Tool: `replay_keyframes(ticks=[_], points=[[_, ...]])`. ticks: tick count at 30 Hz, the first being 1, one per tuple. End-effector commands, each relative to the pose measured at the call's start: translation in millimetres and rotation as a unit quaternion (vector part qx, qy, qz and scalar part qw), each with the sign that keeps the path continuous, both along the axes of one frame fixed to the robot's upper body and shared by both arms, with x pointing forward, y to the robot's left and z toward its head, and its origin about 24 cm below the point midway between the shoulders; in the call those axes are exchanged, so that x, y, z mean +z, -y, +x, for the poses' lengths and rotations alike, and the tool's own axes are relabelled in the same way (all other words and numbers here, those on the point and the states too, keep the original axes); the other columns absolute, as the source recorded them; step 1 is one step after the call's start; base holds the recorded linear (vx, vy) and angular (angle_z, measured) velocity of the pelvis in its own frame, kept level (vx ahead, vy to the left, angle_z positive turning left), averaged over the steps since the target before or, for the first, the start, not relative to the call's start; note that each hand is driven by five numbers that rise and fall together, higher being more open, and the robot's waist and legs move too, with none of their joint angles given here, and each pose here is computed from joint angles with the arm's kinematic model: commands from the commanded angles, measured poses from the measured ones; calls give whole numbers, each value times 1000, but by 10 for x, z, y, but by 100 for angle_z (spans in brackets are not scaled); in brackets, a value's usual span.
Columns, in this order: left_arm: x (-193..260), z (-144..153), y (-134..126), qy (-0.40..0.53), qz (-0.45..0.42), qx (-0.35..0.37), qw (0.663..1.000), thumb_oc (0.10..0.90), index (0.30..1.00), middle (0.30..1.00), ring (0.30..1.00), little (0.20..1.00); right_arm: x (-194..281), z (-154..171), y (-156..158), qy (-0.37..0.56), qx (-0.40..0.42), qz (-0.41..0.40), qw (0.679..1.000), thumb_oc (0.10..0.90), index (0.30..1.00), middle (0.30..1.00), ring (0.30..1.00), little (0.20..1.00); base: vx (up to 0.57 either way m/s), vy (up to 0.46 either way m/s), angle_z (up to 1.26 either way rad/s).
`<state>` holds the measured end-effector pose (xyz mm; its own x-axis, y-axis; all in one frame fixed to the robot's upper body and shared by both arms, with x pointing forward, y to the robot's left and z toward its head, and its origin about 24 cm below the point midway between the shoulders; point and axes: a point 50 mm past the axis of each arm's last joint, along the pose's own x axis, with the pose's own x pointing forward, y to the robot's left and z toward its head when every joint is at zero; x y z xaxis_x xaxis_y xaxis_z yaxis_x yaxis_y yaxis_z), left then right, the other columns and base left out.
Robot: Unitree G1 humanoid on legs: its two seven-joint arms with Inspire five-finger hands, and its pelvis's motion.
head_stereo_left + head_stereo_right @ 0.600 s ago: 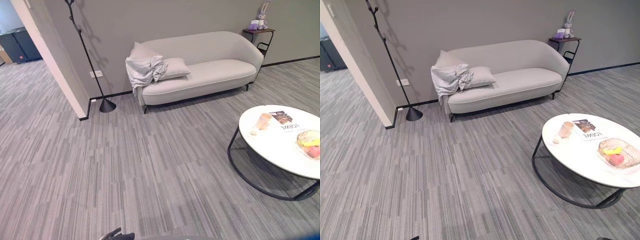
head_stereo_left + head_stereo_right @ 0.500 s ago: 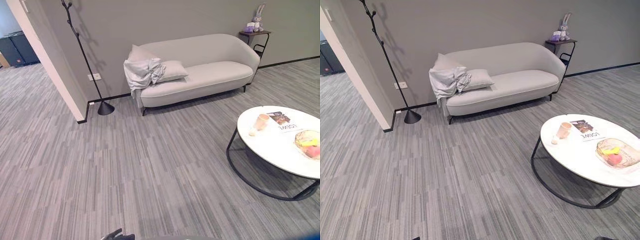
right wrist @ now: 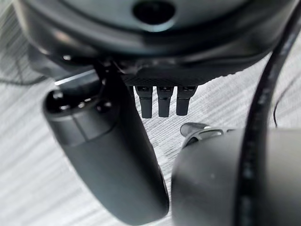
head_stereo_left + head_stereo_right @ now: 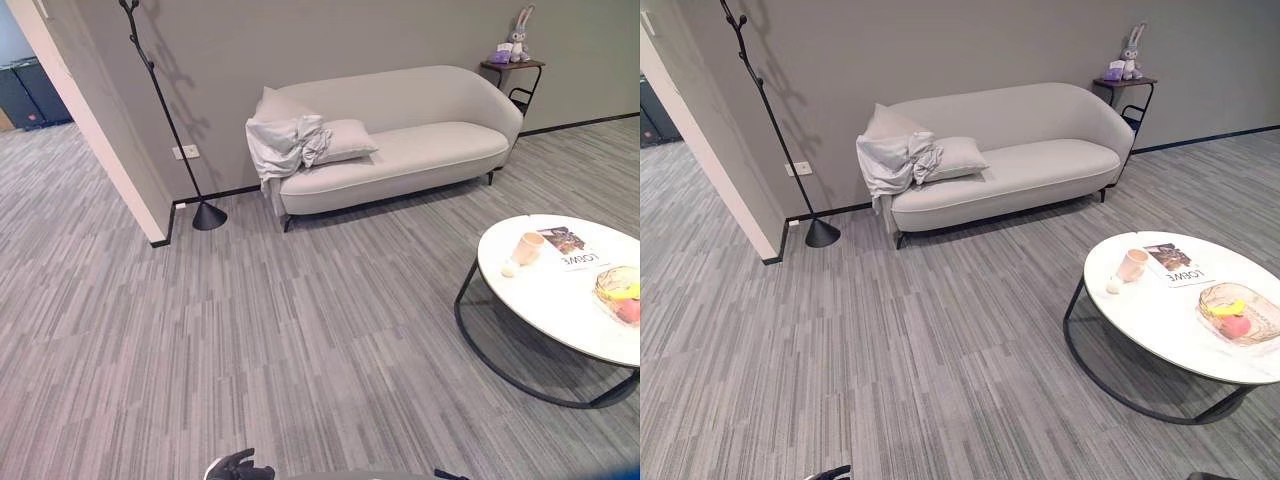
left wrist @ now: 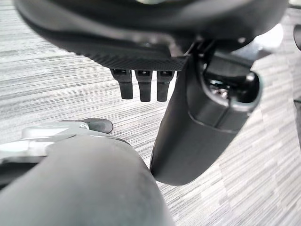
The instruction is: Hang the clothes on the sofa on the clothes rack.
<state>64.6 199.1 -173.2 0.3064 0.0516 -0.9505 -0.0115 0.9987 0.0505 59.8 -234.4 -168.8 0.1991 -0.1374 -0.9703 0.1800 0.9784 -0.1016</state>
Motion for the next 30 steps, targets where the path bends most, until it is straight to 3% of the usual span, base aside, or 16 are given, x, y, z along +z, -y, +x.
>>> replay_keyframes(ticks=[1,18,30], points=[[-27,-57,106,-27,-2,-74,997,800,900,900,900,900,-38,59,-229,-25,75,21,997,800,900,900,900,900,41,-27,3],[8,59,-61,-38,69,-210,975,800,900,900,900,900,-58,229,-665,-4,300,29,954,800,900,900,900,900,12,-20,1],[27,130,-83,-22,82,-224,971,800,900,900,900,900,-52,211,-543,-15,302,19,953,800,900,900,900,900,-6,1,-3]])
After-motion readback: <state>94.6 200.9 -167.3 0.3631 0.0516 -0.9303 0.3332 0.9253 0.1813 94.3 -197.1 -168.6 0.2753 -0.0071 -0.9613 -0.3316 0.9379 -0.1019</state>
